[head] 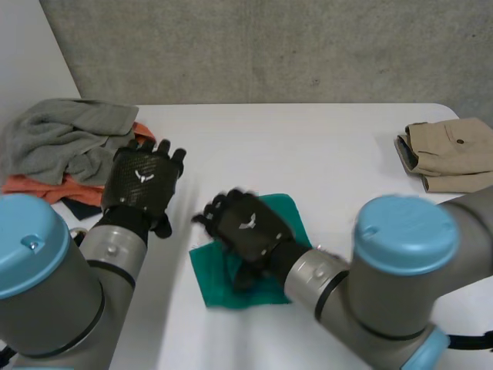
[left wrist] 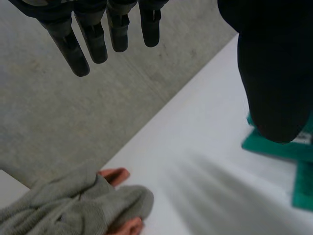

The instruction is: Fold the laundry.

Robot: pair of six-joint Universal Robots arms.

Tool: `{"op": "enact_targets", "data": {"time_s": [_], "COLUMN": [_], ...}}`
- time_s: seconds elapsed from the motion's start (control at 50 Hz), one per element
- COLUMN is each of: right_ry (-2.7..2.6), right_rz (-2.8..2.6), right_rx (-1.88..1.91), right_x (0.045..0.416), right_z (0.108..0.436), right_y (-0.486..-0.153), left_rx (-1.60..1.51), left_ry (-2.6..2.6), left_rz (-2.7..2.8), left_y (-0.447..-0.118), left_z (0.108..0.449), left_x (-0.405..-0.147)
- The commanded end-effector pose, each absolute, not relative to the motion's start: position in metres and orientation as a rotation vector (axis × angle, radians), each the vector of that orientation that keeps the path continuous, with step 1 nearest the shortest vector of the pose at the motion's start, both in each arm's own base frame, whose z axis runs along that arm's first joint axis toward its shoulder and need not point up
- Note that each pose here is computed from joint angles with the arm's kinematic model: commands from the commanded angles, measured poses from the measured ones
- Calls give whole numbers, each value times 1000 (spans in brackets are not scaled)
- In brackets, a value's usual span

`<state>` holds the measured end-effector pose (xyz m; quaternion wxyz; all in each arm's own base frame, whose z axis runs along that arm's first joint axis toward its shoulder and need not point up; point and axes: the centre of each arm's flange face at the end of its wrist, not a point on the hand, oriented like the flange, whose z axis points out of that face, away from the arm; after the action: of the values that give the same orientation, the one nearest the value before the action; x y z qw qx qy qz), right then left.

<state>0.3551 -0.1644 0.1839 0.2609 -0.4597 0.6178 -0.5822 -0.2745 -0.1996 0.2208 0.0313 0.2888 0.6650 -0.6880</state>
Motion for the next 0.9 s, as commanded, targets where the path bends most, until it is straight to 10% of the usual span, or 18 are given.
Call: {"op": "enact_targets", "data": {"time_s": [0.02, 0.28, 0.9], "right_ry": [1833, 2173, 2199], "right_rz": [-1648, -1521, -1333], "right_rx": [-783, -554, -957], "right_x": [307, 262, 311], "right_z": [223, 191, 127], "right_y": [-212, -258, -247], "left_rx": [928, 1179, 1149], "left_ry": [2017, 2309, 2252], "left_rz": [-2284, -2193, -1552], "left_y": [-207, -216, -194], "left_z": [236, 175, 128], "left_x": [-306, -382, -331]}}
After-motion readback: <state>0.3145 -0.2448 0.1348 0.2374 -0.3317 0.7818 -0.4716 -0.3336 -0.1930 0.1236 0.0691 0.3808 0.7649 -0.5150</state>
